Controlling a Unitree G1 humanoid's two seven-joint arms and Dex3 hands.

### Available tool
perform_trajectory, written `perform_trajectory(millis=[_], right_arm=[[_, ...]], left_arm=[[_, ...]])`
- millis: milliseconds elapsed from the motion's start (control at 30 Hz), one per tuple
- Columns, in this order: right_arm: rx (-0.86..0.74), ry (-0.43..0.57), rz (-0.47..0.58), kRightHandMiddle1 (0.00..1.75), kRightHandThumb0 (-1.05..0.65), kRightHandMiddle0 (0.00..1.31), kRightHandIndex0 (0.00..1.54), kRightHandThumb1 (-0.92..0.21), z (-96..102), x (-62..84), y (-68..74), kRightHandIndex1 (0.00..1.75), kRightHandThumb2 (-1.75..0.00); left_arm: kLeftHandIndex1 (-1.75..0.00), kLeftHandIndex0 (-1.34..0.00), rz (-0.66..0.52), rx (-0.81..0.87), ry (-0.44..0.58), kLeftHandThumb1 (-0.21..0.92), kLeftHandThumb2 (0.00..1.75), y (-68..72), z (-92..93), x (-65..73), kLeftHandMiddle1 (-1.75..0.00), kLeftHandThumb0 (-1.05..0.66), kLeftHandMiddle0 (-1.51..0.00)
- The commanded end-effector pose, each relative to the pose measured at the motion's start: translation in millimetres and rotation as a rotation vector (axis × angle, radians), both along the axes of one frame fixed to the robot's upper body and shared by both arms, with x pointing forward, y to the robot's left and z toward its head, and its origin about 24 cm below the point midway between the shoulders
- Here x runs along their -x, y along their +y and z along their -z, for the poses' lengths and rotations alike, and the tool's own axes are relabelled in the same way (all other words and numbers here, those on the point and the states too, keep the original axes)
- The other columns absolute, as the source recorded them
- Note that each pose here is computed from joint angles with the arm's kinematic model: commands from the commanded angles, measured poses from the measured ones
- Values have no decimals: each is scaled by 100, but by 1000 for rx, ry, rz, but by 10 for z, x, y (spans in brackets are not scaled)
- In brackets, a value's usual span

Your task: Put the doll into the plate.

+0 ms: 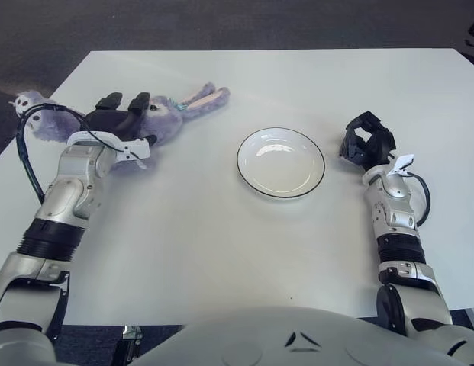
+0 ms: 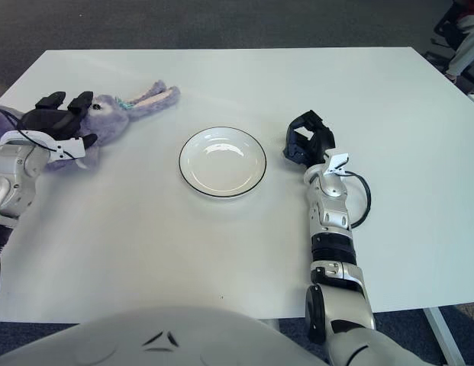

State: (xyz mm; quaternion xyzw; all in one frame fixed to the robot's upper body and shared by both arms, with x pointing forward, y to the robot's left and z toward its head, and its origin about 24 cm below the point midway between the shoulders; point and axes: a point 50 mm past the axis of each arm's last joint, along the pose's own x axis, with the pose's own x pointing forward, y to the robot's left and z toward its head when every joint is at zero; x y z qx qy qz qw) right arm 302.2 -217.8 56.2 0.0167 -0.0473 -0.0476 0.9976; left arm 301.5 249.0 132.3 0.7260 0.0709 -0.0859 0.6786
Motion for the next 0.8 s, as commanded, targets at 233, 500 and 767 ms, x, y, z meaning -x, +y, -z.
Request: perform_trajectory(millis=[233, 500, 767], right_arm=[[-71, 132, 20, 175, -44, 49, 101, -47, 391, 254, -3, 175, -112], [-85, 122, 8, 175, -44, 51, 104, -45, 386, 253, -5, 175, -115], [-89, 123, 9, 175, -44, 51, 102, -45, 378, 254, -2, 175, -115]], left_arm=[[0, 0, 38, 59, 189, 92, 126, -10, 108, 49, -4, -105, -5], [-2, -3, 115, 94, 257, 92, 130, -32, 153, 72, -16, -103, -30], [-29, 0, 141, 136, 270, 92, 127, -26, 254, 39, -97, -99, -52]])
